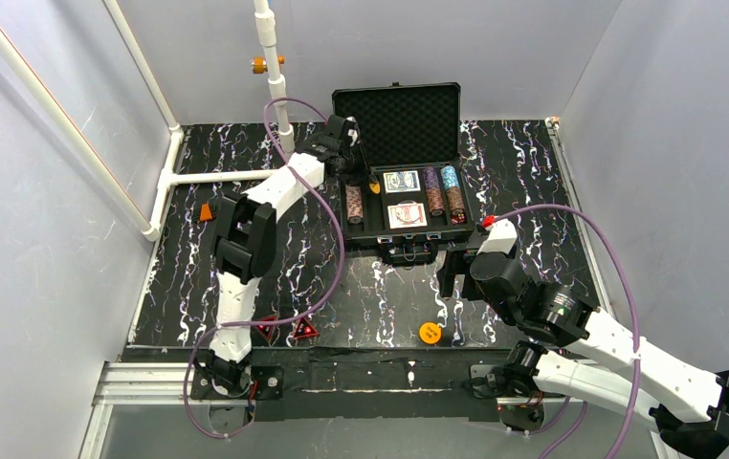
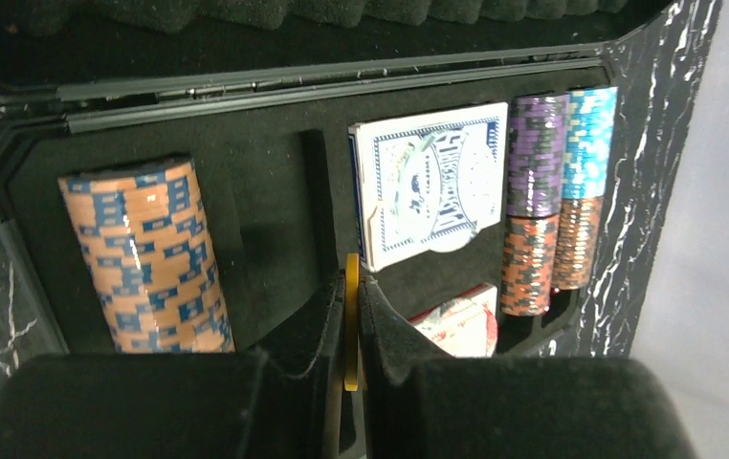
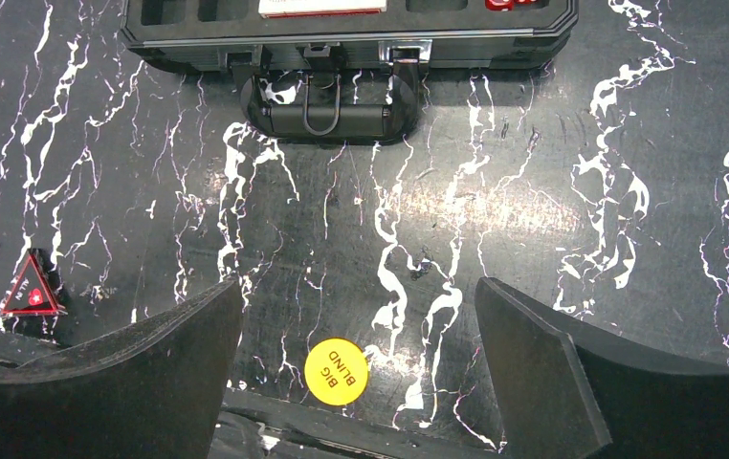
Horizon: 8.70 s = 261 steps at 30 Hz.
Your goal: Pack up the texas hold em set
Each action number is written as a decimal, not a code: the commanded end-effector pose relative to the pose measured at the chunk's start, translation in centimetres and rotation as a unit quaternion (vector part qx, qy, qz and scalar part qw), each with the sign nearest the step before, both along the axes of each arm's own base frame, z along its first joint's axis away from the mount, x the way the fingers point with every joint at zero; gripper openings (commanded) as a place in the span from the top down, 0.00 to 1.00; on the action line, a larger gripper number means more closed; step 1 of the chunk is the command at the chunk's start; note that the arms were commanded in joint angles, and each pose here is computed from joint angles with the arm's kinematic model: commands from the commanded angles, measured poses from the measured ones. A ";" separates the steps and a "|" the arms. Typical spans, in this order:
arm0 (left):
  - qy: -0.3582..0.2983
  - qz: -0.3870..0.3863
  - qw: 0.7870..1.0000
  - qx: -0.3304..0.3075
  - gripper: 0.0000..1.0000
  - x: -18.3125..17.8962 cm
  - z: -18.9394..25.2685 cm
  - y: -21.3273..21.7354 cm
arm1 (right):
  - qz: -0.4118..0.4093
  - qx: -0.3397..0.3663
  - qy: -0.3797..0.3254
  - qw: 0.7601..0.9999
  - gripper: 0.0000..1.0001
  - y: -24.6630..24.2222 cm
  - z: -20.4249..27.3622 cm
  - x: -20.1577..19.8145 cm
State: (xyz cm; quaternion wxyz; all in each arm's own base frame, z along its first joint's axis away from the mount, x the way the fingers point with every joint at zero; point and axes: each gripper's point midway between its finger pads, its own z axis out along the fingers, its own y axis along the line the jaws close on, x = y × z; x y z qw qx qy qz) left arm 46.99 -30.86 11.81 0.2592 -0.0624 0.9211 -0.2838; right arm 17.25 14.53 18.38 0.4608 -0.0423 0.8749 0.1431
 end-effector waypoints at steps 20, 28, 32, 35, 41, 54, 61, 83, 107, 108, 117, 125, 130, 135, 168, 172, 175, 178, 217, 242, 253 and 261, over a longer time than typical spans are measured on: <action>-0.038 -0.001 0.999 0.020 1.00 3.5 -1.2 -0.3 | -0.007 -0.001 -0.010 1.000 0.01 0.1 0.1 0.4; -0.038 0.002 0.999 0.010 0.97 4.1 -2.1 -0.5 | -0.003 -0.001 -0.008 1.000 0.02 0.3 0.0 0.4; -0.048 0.000 0.999 0.002 0.89 4.1 -2.4 -0.7 | -0.002 -0.001 -0.008 1.000 0.02 0.3 0.0 0.4; -0.078 0.009 0.997 -0.011 0.85 4.7 -1.6 -0.7 | -0.002 -0.002 -0.007 1.000 0.01 0.3 -0.1 0.4; -0.078 0.014 0.997 -0.004 0.72 5.1 -1.7 -0.5 | -0.001 0.000 -0.007 1.000 0.01 0.3 0.0 0.3; -0.091 0.002 0.995 0.044 0.41 3.4 1.6 1.6 | -0.001 0.003 -0.004 1.000 0.02 0.3 0.5 0.2; -0.123 -0.013 0.991 0.059 0.37 2.7 4.9 2.4 | 0.001 0.017 0.002 1.000 0.02 0.7 0.8 0.0; -0.170 -0.091 0.977 0.091 0.35 -9.9 10.8 8.4 | 0.012 -0.015 0.063 0.998 0.02 2.0 -1.8 -0.6; -0.213 -0.014 0.953 0.217 0.10 -27.7 7.6 23.4 | 0.043 -0.082 0.193 0.977 0.06 5.3 -9.8 -2.0; -0.216 -0.012 0.952 0.215 0.09 -27.8 7.8 23.5 | 0.043 -0.087 0.197 0.976 0.06 5.2 -10.1 -2.1; -0.210 0.004 0.951 0.227 0.02 -28.0 7.6 24.3 | 0.053 -0.110 0.254 0.959 0.09 5.2 -13.6 -3.8; -0.210 -0.004 0.950 0.232 0.02 -27.8 7.4 24.2 | 0.046 -0.093 0.292 0.951 0.08 4.7 -14.9 -5.7; -0.206 -0.004 0.950 0.237 0.02 -27.7 7.2 24.3 | 0.040 -0.095 0.302 0.948 0.05 4.4 -15.3 -6.5; -0.207 -0.004 0.949 0.237 0.02 -27.8 7.2 24.3 | 0.035 -0.100 0.309 0.945 0.05 4.4 -15.8 -6.8; -0.174 0.190 0.954 0.150 0.02 -21.8 4.8 23.0 | 0.027 -0.196 0.329 0.923 0.29 4.1 -18.5 -8.2; -0.155 0.218 0.950 0.159 0.02 -15.1 0.1 20.5 | 0.029 -0.195 0.336 0.921 0.33 3.8 -19.0 -8.8; -0.115 0.137 0.968 0.176 0.02 -10.5 -3.9 16.2 | 0.032 -0.195 0.338 0.920 0.35 3.8 -19.4 -8.9; -0.085 0.093 0.974 0.188 0.02 -8.1 -8.0 13.5 | 0.034 -0.195 0.337 0.920 0.35 3.7 -19.5 -9.0; -0.191 0.090 0.939 0.270 0.02 -6.9 3.1 16.0 | 0.033 -0.199 0.340 0.918 0.63 3.5 -19.9 -9.1; -0.207 0.039 0.955 0.208 0.02 -15.4 10.1 17.6 | 0.047 -0.189 0.309 0.931 0.85 5.9 -16.8 -7.5; -0.170 -0.005 0.971 0.169 0.02 -18.2 9.6 16.3 | 0.056 -0.176 0.273 0.944 0.85 7.2 -14.4 -5.9; -0.126 -0.039 0.983 0.129 0.02 -21.2 8.9 15.4 | 0.078 -0.153 0.239 0.956 0.85 8.8 -12.5 -4.8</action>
